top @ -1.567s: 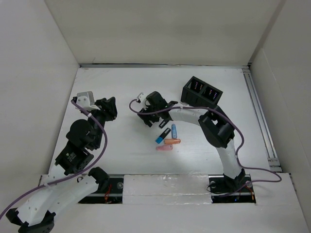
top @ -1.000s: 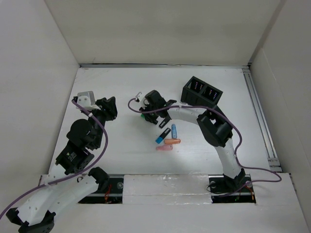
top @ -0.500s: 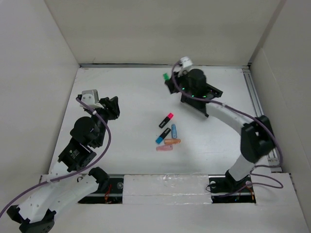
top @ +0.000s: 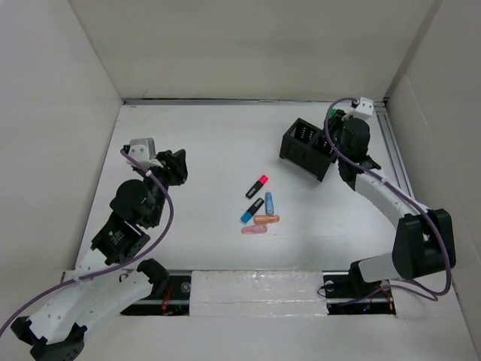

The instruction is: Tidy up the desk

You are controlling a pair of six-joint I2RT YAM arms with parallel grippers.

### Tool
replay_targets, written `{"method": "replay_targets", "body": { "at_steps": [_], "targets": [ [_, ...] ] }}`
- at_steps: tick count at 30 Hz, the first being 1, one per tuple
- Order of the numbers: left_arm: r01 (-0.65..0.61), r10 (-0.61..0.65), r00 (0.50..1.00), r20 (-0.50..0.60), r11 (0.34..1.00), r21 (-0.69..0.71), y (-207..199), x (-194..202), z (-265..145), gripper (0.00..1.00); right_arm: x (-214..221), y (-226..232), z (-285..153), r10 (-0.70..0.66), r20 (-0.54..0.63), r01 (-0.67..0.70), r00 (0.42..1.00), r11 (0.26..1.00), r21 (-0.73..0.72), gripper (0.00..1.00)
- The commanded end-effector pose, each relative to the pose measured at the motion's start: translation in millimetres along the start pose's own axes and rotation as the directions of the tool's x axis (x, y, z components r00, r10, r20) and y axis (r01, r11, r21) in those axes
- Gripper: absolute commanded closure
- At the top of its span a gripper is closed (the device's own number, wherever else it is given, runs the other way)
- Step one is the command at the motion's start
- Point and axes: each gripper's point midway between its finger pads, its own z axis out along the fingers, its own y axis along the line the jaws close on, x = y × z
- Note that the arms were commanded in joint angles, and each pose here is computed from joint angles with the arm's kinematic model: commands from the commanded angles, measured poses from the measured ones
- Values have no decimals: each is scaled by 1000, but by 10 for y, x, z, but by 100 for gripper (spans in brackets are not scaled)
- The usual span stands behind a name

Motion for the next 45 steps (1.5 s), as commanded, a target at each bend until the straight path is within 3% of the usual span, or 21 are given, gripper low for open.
{"method": "replay_targets", "body": {
  "at_steps": [1, 10, 18, 21, 25, 29, 33, 35, 36, 37, 40, 45],
  "targets": [
    [22, -23, 999, 32, 999, 29, -66, -70, 13, 64, -211, -149, -33, 34, 70, -38, 997, 997, 62, 77],
    [20, -21, 999, 24, 999, 34, -84, -42, 29, 64, 180, -282, 173, -15, -22, 17, 1000, 994, 105, 73],
    [20, -21, 999, 33, 1000, 21, -47, -58, 12, 64, 192, -270, 306, -28, -19, 30, 999, 993, 112, 65],
    [19, -20, 999, 27, 999, 27, -68, -58, 21, 64, 243, -266, 289, -27, -30, 31, 999, 992, 120, 60],
    [21, -21, 999, 26, 999, 33, -79, -52, 21, 64, 335, -202, 183, -32, -37, 36, 999, 993, 116, 42],
    [24, -26, 999, 34, 999, 39, -81, -75, 8, 64, 355, -163, 95, -27, -46, 32, 999, 993, 115, 35],
    [29, -31, 999, 33, 999, 45, -89, -83, -5, 64, 205, -43, -46, -15, -19, 16, 1000, 996, 89, 35],
    [29, -30, 999, 39, 999, 39, -76, -93, -5, 64, 68, 98, -191, 1, 8, -1, 1000, 999, 47, 42],
    [25, -26, 999, 33, 999, 37, -78, -76, 6, 64, 73, 259, -275, 4, 9, -4, 1000, 1000, 6, 50],
    [24, -25, 999, 30, 999, 38, -81, -72, 7, 64, 36, 363, -357, 10, 18, -10, 1000, 1000, -28, 67],
    [26, -27, 999, 30, 999, 33, -71, -71, 4, 64, 279, 706, -565, -7, -45, 1, 999, 992, -123, 97],
    [22, -23, 999, 28, 999, 23, -52, -72, 2, 64, 1124, 1165, -878, -126, -246, 55, 961, 959, -279, 99]
  ]
}}
